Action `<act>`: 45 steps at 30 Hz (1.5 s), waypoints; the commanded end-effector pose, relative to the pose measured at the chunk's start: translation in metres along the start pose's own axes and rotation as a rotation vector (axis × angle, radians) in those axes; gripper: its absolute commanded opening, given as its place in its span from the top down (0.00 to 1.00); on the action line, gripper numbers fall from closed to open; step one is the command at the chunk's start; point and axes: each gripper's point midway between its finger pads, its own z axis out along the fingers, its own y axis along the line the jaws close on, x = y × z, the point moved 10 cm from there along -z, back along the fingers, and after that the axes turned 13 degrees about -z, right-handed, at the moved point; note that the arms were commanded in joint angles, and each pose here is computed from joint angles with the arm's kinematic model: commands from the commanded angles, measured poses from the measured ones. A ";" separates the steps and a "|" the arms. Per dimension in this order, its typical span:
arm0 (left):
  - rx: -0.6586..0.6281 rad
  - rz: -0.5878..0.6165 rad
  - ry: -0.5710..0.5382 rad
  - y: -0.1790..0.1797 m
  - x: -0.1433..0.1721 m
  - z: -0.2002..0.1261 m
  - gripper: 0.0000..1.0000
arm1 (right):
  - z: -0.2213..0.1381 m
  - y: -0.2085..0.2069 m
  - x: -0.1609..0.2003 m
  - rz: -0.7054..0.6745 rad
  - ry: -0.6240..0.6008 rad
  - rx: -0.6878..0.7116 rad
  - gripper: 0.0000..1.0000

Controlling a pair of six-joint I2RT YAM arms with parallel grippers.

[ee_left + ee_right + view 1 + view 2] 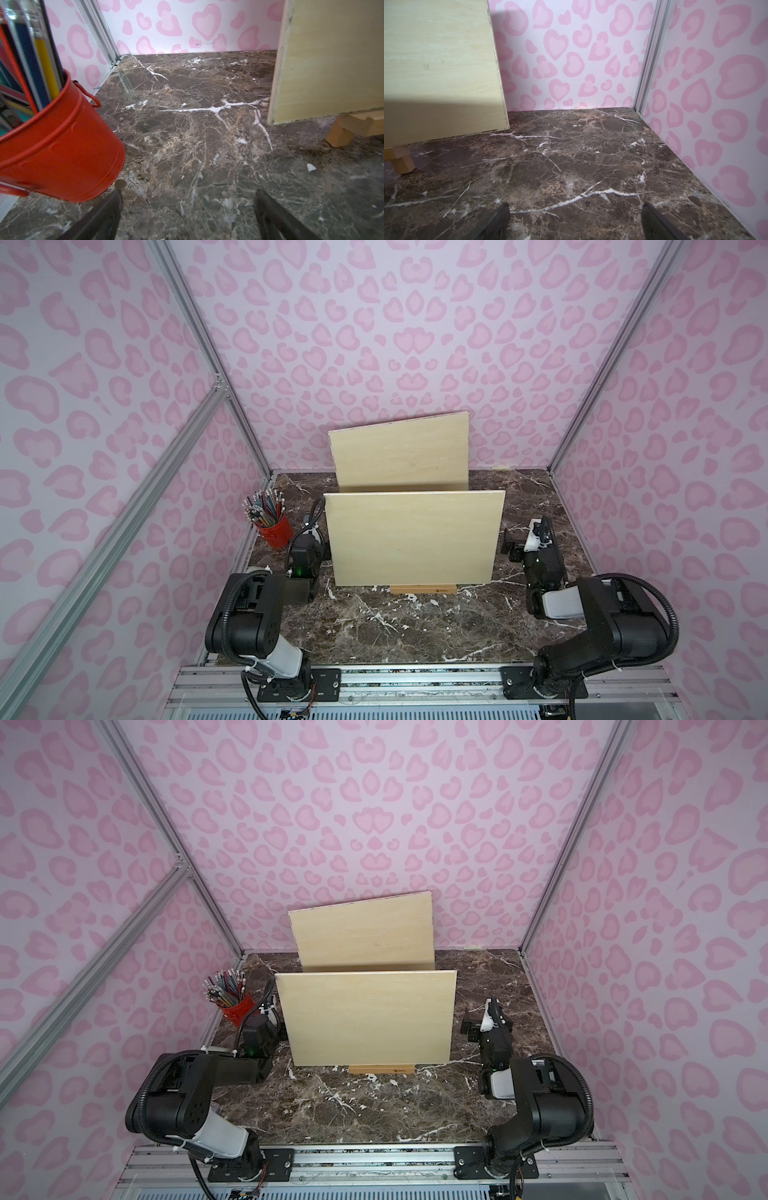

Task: Disassemble the easel
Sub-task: Adjust the easel at the center of the board.

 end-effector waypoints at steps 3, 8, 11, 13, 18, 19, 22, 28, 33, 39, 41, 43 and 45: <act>-0.059 -0.001 0.021 0.000 -0.021 -0.002 0.00 | 0.009 -0.003 -0.019 0.001 -0.005 -0.003 0.00; -0.082 -0.018 0.078 0.001 -0.044 -0.006 0.00 | 0.021 -0.011 -0.043 0.053 0.100 0.020 0.00; -0.121 -0.049 0.117 0.007 -0.052 -0.010 0.01 | 0.018 -0.016 -0.055 0.093 0.168 0.044 0.00; -0.147 -0.059 0.143 0.011 -0.058 -0.015 0.01 | 0.011 -0.019 -0.067 0.103 0.202 0.035 0.00; -0.173 -0.089 0.167 0.019 -0.077 -0.032 0.00 | -0.022 -0.026 -0.107 0.160 0.185 -0.003 0.00; -0.168 -0.090 0.172 0.019 -0.082 -0.036 0.00 | -0.030 -0.024 -0.113 0.159 0.151 -0.056 0.00; -0.146 -0.082 0.201 0.017 -0.093 -0.050 0.00 | -0.051 -0.020 -0.122 0.189 0.151 -0.148 0.00; -0.076 -0.092 0.231 0.012 -0.104 -0.079 0.00 | -0.084 -0.007 -0.126 0.245 0.175 -0.334 0.02; -0.004 -0.123 0.263 0.008 -0.101 -0.099 0.00 | -0.097 0.018 -0.120 0.240 0.230 -0.492 0.04; 0.048 -0.134 0.304 0.006 -0.091 -0.111 0.00 | -0.112 0.054 -0.115 0.248 0.293 -0.616 0.10; 0.072 -0.136 0.318 0.005 -0.089 -0.113 0.01 | -0.120 0.068 -0.111 0.257 0.317 -0.653 0.11; 0.094 -0.140 0.333 0.003 -0.087 -0.114 0.01 | -0.127 0.080 -0.103 0.277 0.335 -0.690 0.12; 0.113 -0.146 0.344 0.002 -0.086 -0.116 0.01 | -0.130 0.093 -0.090 0.306 0.361 -0.732 0.14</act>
